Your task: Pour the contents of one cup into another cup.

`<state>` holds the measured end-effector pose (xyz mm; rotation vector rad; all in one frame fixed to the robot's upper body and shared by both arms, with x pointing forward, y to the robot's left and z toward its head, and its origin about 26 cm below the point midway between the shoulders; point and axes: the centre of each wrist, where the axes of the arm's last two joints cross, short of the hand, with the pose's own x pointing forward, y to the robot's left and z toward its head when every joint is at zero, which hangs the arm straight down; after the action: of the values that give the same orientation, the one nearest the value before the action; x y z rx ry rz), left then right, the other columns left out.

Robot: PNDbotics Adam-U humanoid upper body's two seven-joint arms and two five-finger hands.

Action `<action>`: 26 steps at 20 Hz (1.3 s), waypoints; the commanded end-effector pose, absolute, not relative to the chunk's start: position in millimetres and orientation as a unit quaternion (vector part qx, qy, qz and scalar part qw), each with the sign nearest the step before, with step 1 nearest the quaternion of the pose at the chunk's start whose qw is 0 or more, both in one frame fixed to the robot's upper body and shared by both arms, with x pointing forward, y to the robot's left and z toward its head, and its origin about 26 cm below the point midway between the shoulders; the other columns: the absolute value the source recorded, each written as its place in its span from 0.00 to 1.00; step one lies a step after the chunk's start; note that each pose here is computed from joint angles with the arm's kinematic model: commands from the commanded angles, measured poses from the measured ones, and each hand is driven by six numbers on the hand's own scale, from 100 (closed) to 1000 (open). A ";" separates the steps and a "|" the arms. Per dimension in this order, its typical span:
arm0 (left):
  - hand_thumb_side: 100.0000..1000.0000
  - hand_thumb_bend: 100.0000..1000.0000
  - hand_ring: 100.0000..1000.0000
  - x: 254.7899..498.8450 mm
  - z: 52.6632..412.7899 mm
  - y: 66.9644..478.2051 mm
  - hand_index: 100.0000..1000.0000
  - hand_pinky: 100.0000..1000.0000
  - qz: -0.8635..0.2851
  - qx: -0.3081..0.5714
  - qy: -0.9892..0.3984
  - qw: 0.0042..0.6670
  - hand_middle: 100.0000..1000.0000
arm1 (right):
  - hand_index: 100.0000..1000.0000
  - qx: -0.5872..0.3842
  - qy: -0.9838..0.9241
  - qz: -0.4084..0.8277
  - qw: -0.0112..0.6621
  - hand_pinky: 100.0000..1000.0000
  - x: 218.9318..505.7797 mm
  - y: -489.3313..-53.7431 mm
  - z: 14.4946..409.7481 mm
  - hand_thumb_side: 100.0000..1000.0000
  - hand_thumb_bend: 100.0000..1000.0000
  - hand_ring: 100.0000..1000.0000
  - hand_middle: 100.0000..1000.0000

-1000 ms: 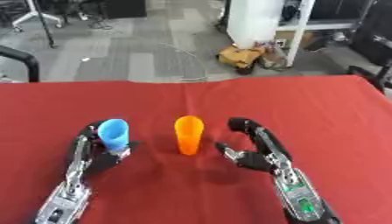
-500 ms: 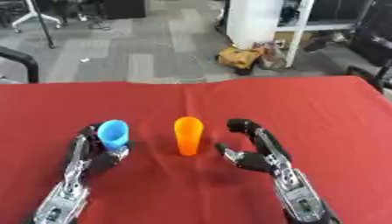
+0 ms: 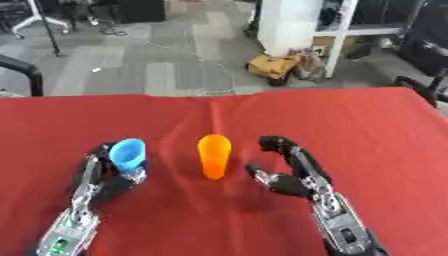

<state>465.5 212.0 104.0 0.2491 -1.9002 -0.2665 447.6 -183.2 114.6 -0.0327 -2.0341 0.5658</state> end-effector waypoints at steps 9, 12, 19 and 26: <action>0.00 0.23 0.40 462.9 115.3 208.8 0.65 0.36 -0.102 0.094 -0.833 0.535 0.46 | 0.81 -0.015 -0.847 0.236 0.476 1.00 449.4 -182.5 127.8 0.14 0.41 0.81 0.73; 0.00 0.20 0.36 461.1 117.1 208.0 0.65 0.28 -0.103 0.093 -0.838 0.528 0.46 | 0.81 -0.016 -0.846 0.236 0.477 0.99 449.5 -182.7 127.2 0.13 0.41 0.80 0.72; 0.00 0.12 0.33 451.8 128.6 205.4 0.66 0.24 -0.115 0.094 -0.853 0.500 0.46 | 0.80 -0.019 -0.845 0.242 0.477 0.97 450.8 -181.8 128.4 0.12 0.41 0.78 0.69; 0.00 0.12 0.35 438.4 130.5 203.5 0.66 0.26 -0.136 0.083 -0.864 0.478 0.47 | 0.80 -0.029 -0.841 0.259 0.474 0.97 455.0 -179.9 131.0 0.07 0.40 0.80 0.71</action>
<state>438.4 201.2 113.6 0.1945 -2.0513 -0.3025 451.8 -179.8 119.5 -0.0497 -2.0308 0.6074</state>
